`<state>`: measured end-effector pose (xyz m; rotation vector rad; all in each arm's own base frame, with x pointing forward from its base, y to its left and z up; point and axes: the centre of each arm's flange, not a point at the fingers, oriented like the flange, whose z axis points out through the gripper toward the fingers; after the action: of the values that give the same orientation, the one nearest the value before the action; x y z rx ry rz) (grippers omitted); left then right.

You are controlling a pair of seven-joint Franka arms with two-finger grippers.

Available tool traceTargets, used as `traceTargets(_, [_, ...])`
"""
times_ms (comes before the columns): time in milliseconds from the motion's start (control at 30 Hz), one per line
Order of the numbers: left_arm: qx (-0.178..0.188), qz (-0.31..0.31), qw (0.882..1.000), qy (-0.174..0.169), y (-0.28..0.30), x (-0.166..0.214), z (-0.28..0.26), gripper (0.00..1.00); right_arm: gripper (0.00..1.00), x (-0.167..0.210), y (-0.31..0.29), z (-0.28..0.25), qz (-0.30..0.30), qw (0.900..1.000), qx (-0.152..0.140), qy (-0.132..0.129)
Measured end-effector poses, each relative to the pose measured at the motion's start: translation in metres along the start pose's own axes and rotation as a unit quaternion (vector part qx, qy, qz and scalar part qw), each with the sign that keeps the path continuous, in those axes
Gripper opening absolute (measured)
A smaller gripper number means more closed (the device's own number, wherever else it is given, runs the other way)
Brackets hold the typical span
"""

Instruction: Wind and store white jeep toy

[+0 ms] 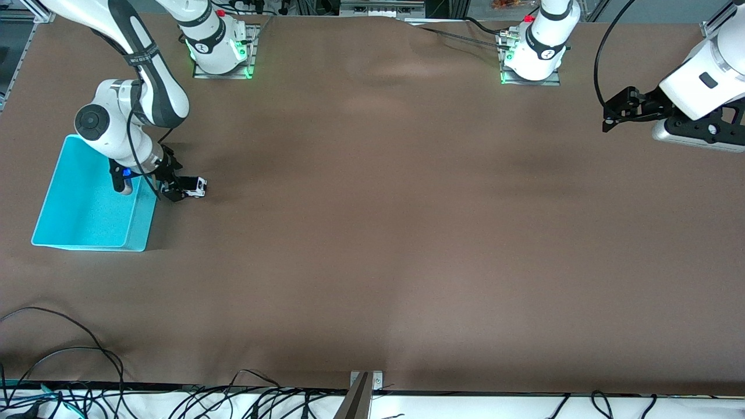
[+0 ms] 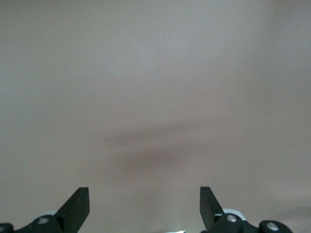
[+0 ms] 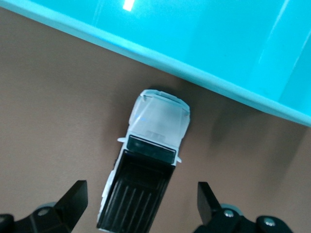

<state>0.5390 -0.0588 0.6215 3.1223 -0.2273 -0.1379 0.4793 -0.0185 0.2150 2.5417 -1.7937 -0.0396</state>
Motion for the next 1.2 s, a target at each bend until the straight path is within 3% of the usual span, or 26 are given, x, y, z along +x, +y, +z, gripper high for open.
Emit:
traceTargets(667, [0.014,-0.026,1.0,0.0,-0.02,-0.001,-0.001,1.0,0.98,-0.003,0.004,0.015,-0.006,1.0,-0.01,0.004])
traceTargets(800, [0.014,-0.03,0.999,-0.002,-0.024,-0.002,-0.003,1.0,0.82,-0.003,0.003,0.014,-0.005,1.0,-0.004,0.006])
traceTargets(900, [0.014,-0.03,0.999,-0.004,-0.024,-0.004,-0.005,1.0,0.66,-0.002,0.003,0.014,-0.004,1.0,-0.004,0.006])
traceTargets(933, [0.014,-0.03,0.999,-0.004,-0.024,-0.004,-0.006,1.0,0.56,-0.002,0.003,0.014,-0.003,1.0,-0.003,0.006])
traceTargets(1200, [0.014,-0.028,0.999,0.006,-0.021,-0.006,-0.019,1.0,0.56,-0.002,0.003,0.013,0.003,1.0,-0.003,0.007])
